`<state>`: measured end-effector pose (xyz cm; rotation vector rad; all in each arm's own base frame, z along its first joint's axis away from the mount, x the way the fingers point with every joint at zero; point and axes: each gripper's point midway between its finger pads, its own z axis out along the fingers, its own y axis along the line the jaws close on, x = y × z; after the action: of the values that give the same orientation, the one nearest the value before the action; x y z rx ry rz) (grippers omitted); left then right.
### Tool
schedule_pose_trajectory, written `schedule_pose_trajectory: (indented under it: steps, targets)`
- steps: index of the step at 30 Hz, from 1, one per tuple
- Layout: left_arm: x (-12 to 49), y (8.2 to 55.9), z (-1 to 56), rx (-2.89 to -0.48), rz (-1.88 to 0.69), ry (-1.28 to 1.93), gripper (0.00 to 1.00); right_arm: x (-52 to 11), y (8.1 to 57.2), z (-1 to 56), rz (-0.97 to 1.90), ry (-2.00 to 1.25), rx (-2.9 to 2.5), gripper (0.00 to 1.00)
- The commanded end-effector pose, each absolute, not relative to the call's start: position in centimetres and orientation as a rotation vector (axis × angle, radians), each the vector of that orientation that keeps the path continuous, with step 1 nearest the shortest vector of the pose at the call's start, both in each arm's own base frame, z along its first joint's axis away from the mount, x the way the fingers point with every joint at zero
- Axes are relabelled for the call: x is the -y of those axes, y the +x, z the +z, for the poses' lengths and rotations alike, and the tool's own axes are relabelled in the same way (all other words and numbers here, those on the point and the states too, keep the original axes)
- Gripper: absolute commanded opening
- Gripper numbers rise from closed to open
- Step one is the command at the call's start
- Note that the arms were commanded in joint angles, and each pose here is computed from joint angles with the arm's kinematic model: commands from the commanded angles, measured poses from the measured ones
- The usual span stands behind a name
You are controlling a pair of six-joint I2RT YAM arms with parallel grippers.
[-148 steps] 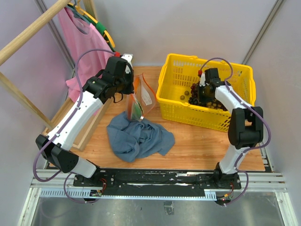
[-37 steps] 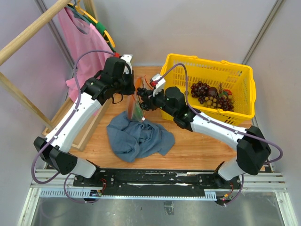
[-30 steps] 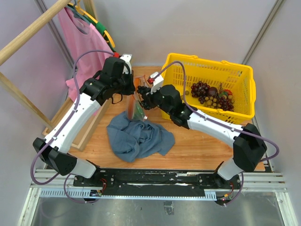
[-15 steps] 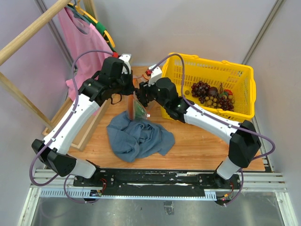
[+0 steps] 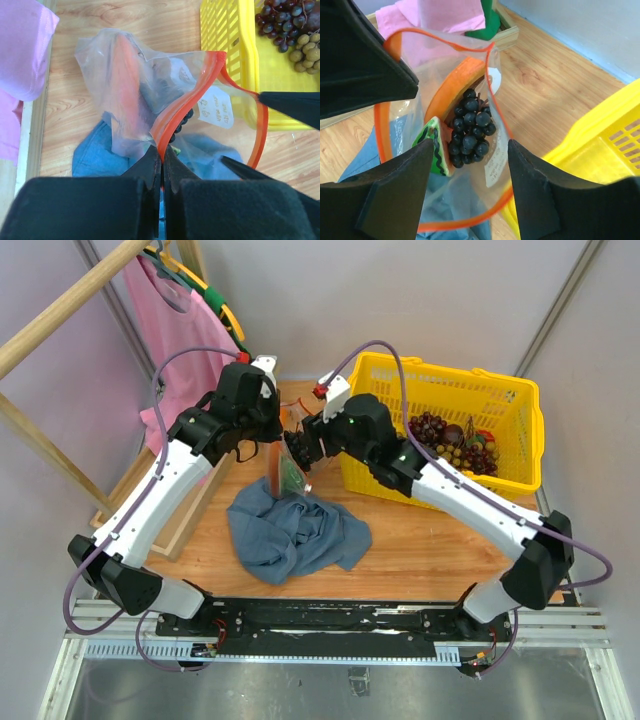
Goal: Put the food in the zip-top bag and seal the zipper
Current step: Place the fake fruit in the zipper food storage bag, then pick up the fake fruit from the bin.
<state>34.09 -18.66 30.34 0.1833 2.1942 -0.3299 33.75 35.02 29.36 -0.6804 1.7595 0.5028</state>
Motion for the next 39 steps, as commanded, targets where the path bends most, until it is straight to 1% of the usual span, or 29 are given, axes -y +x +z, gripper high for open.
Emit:
schedule_pose_trajectory:
  steps: [1,5,10,16,22,29,34,39]
  targets:
    - [18.3,34.6,31.7,-2.136,-0.328,0.162,0.01,-31.0,32.7,32.1,0.442,-0.71,-1.794,0.62]
    - [18.2,34.7,31.5,-2.138,-0.326,0.16,0.0,-26.1,33.5,32.2,0.305,-0.638,-1.88,0.65]
    - [18.3,34.9,31.2,-2.145,-0.322,0.166,0.0,-19.9,35.2,30.6,0.177,-0.522,-2.014,0.66]
    - [18.2,35.0,31.1,-2.144,-0.311,0.172,0.0,-12.0,38.4,27.4,0.01,-0.313,-2.132,0.67]
    - [18.0,35.1,31.0,-2.145,-0.296,0.167,0.0,-6.4,42.4,24.0,-0.085,-0.087,-2.148,0.67]
    - [18.1,35.1,31.1,-2.143,-0.305,0.178,0.0,-2.6,47.1,19.4,-0.14,0.063,-2.122,0.67]
    - [18.2,35.0,31.0,-2.143,-0.312,0.184,0.0,-2.4,49.9,15.9,-0.095,0.051,-2.154,0.67]
    - [18.3,35.0,30.8,-2.146,-0.314,0.186,0.0,-2.4,51.5,11.9,-0.096,0.012,-2.237,0.67]
